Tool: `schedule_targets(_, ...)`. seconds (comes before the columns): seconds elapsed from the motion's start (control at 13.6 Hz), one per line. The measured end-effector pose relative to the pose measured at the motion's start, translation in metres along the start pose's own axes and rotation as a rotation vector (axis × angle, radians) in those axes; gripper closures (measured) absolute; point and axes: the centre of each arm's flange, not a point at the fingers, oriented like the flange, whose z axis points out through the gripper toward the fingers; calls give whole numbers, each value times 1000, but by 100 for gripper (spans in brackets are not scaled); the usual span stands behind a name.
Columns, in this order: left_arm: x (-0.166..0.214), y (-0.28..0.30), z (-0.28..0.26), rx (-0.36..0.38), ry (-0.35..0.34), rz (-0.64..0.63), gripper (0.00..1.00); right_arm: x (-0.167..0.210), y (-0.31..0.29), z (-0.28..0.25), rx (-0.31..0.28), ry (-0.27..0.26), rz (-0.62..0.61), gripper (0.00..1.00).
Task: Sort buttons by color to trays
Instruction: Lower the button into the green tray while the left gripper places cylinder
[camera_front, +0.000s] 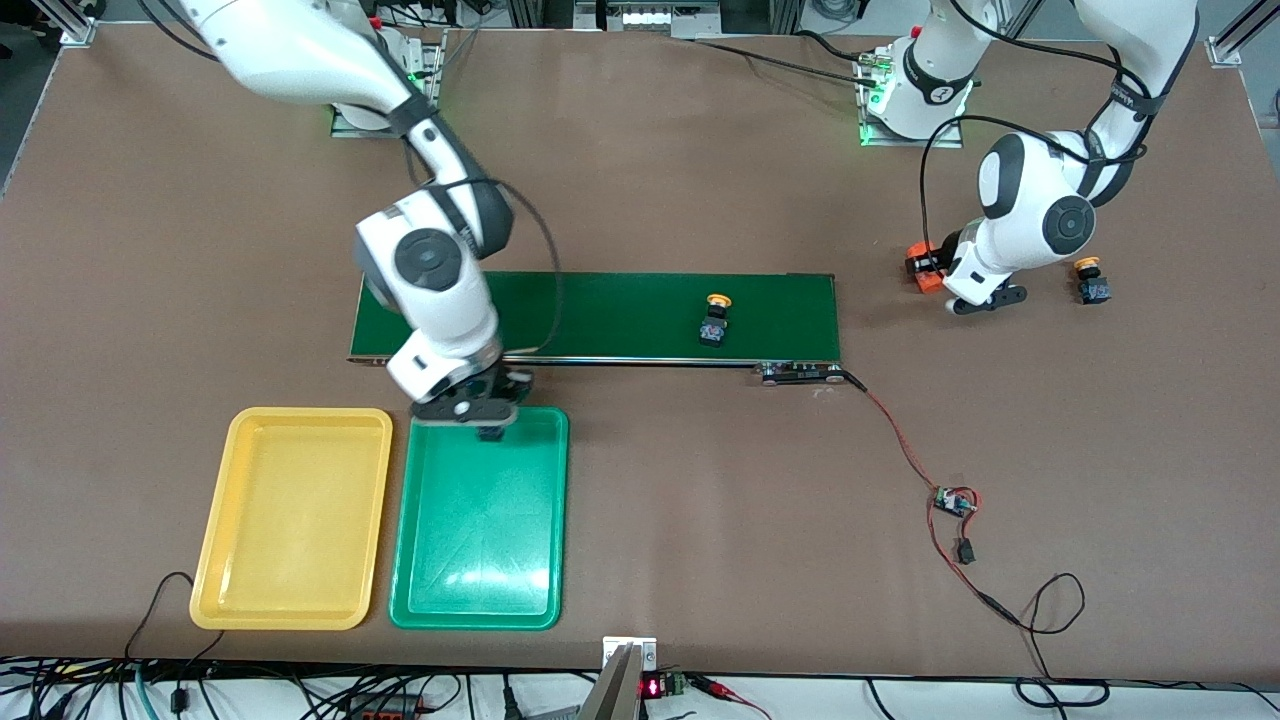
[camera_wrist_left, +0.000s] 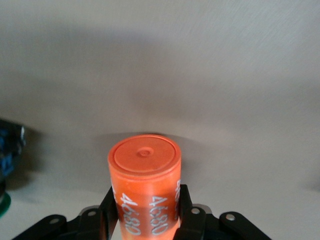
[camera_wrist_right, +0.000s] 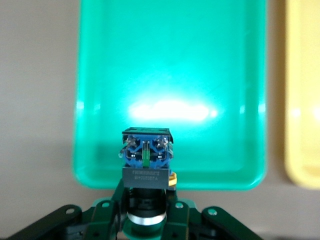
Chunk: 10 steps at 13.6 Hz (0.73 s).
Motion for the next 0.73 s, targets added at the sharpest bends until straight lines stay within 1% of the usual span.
schedule_targets(0.22,23,32,-45,2,115,80,50,14,30,16,13,29,9,67)
schedule_targets(0.29,30,44,-64,25,162,134,50,17,35,24,21,40,15,67)
schedule_targets(0.44,43,65,-99,90,253,251,50,19,40,44,30,46,16,67)
schedule_targets(0.51,47,74,-113,115,269,315,50,19,42,55,33,48,18,67)
schedule_targets(0.73,43,119,-142,168,249,582,50,20,48,84,49,68,23,67)
